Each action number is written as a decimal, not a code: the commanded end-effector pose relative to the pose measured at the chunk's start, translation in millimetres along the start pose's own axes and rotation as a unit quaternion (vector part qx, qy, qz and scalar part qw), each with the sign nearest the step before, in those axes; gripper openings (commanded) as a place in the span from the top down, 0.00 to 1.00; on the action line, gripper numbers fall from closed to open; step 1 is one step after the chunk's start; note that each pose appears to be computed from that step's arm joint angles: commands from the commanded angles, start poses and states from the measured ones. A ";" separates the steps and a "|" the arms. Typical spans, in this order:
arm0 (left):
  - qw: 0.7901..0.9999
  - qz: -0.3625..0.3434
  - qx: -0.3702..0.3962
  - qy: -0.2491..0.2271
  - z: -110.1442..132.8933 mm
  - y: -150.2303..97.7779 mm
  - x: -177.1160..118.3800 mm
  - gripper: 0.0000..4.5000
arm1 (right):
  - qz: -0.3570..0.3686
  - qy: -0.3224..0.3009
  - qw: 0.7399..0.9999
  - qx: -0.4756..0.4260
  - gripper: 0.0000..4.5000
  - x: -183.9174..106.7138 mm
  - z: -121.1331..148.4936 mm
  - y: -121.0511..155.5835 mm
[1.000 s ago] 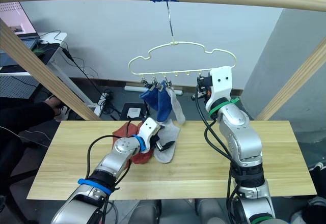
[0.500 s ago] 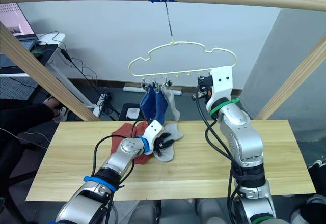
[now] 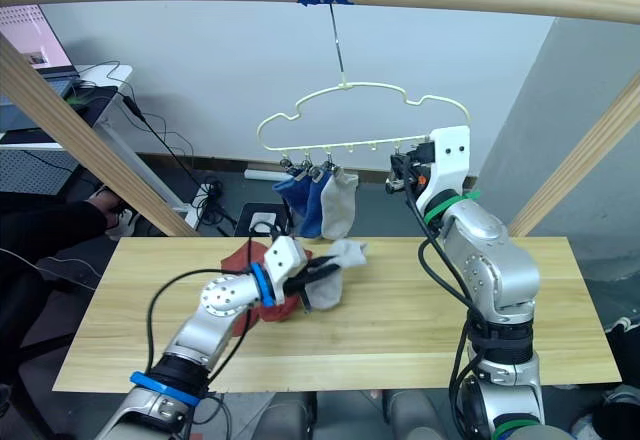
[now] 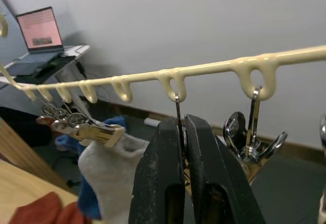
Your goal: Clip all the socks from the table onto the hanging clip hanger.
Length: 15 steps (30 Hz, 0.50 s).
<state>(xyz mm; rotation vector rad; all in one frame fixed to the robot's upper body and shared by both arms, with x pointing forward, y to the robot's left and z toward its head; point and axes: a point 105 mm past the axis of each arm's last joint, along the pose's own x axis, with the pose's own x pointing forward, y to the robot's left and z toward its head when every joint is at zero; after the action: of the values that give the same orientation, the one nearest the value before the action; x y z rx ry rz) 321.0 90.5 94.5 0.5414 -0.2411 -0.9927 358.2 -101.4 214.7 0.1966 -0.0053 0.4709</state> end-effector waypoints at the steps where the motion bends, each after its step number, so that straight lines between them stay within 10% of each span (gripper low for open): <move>1: 0.995 0.036 0.057 -0.077 30.2 12.7 -4.8 1.00 | -0.019 0.014 0.996 0.087 1.00 -8.1 5.9 -11.6; 15: 0.977 0.106 0.110 -0.150 61.5 28.4 12.6 1.00 | 0.025 0.066 0.961 0.268 1.00 -10.1 15.2 12.8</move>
<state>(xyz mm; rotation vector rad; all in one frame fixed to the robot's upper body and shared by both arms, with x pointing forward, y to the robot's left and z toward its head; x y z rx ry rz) 324.4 74.2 149.3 0.5484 -0.6031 -0.8619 347.7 -98.6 226.7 0.6886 0.2652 0.5286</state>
